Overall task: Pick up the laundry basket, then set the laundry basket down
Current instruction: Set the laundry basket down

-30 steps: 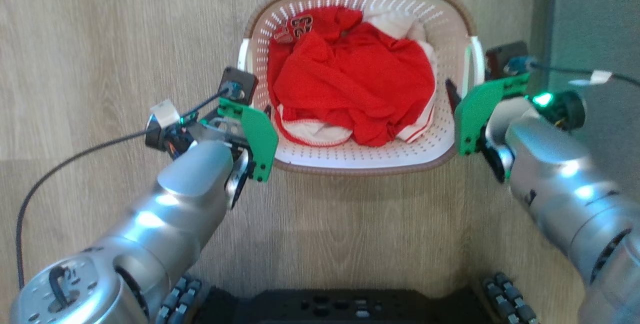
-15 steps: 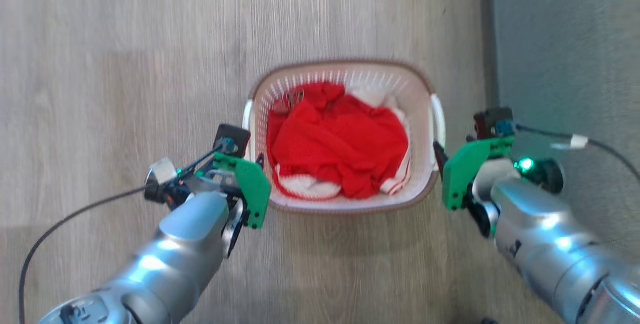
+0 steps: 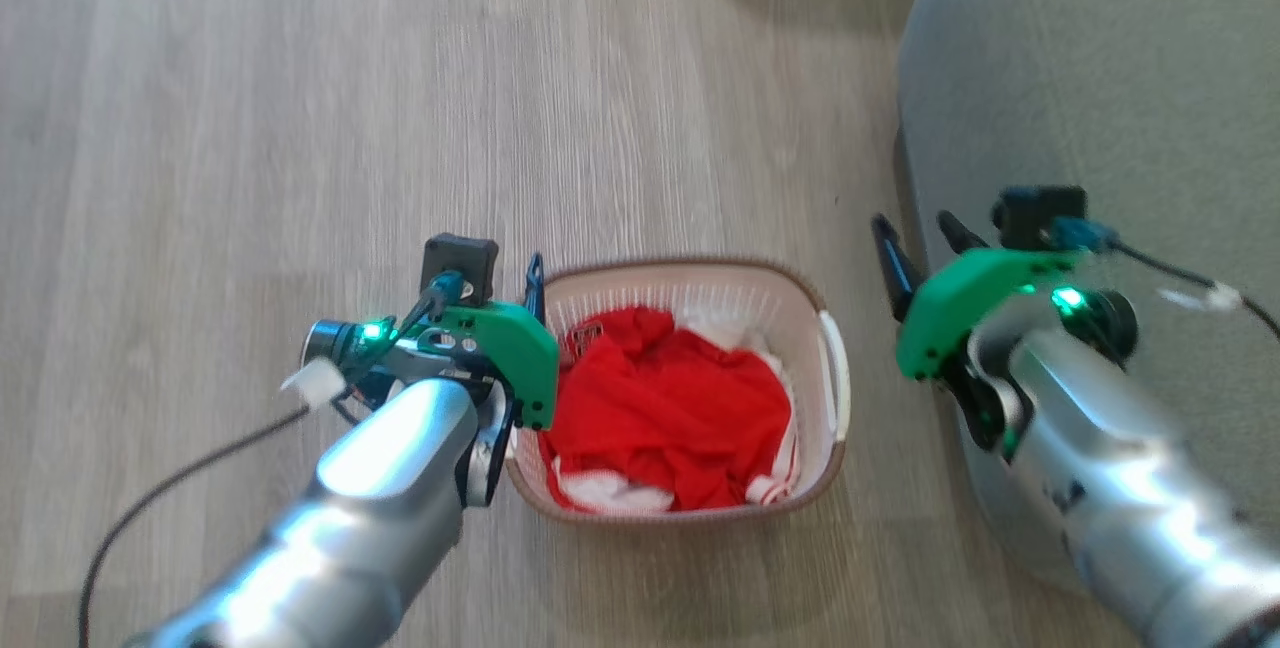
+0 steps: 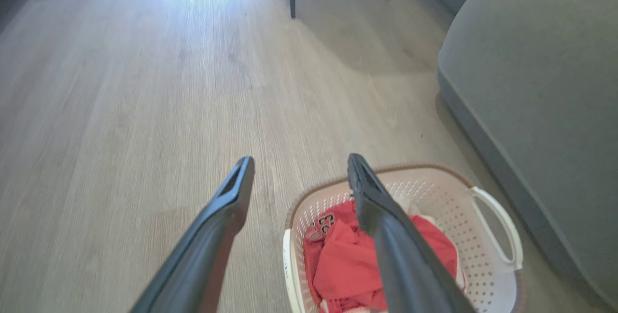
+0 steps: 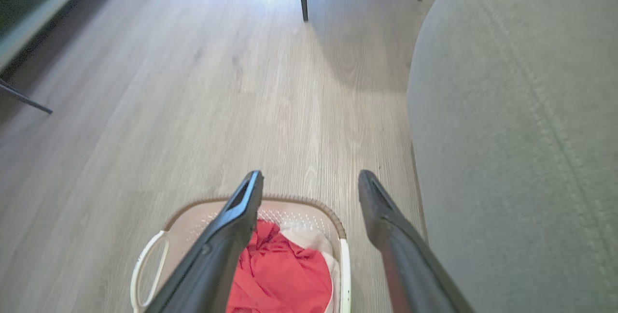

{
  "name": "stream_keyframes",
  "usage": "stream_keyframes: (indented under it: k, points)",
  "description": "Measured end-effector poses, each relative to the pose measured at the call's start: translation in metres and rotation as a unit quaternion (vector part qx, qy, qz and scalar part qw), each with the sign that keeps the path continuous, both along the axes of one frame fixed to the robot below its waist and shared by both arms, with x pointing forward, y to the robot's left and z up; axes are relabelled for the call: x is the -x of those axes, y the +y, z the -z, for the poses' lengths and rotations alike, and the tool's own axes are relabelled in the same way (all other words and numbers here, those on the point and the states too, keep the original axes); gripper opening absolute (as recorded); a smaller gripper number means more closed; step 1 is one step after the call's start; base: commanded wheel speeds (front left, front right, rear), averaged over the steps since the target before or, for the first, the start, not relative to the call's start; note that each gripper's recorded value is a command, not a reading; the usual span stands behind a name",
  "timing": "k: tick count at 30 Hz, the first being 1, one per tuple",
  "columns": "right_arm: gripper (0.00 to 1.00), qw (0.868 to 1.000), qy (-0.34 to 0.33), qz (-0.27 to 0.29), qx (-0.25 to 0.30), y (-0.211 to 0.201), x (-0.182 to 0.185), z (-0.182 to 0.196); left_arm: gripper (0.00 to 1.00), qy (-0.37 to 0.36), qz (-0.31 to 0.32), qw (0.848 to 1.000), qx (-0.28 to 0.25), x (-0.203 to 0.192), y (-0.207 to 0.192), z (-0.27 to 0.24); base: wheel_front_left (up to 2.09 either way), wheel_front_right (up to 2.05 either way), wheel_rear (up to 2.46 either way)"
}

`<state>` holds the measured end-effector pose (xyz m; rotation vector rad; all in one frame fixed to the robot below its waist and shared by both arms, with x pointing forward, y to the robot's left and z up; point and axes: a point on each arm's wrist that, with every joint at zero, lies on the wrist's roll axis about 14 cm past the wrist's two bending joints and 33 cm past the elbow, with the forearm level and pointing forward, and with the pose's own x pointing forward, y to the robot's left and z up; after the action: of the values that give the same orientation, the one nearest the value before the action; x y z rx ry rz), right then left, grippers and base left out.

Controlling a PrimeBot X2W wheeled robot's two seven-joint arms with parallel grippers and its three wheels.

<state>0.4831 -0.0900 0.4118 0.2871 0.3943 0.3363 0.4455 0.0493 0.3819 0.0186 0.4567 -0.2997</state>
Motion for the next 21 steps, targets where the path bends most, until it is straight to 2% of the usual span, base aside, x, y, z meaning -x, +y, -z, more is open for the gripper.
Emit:
stream_keyframes:
  k: [3,5,6,12,15,21]
  points:
    - [1.00,0.998,-0.057,0.027,-0.011,-0.016,0.013,-0.028,1.00,-0.079,-0.022,0.996,0.020,0.005,0.006,-0.043,0.00,0.00,0.00]
    - [1.00,0.997,-0.071,0.033,-0.010,-0.020,0.018,-0.034,1.00,-0.092,-0.028,0.995,0.022,0.010,0.010,-0.049,0.00,0.00,0.00]
    - [1.00,0.994,-0.103,0.047,-0.010,-0.026,0.027,-0.048,1.00,-0.120,-0.035,0.992,0.033,0.022,0.014,-0.062,0.00,0.00,0.00]
    - [1.00,0.980,-0.185,0.070,-0.016,-0.026,0.052,-0.088,1.00,-0.220,-0.060,0.970,0.084,0.037,0.024,-0.123,0.00,0.00,0.00]
    - [1.00,0.975,-0.211,0.074,-0.008,-0.027,0.064,-0.099,1.00,-0.248,-0.067,0.961,0.101,0.045,0.029,-0.140,0.00,0.00,0.00]
    - [1.00,0.966,-0.242,0.092,-0.007,-0.036,0.079,-0.116,1.00,-0.259,-0.067,0.957,0.115,0.060,0.031,-0.144,0.00,0.00,0.00]
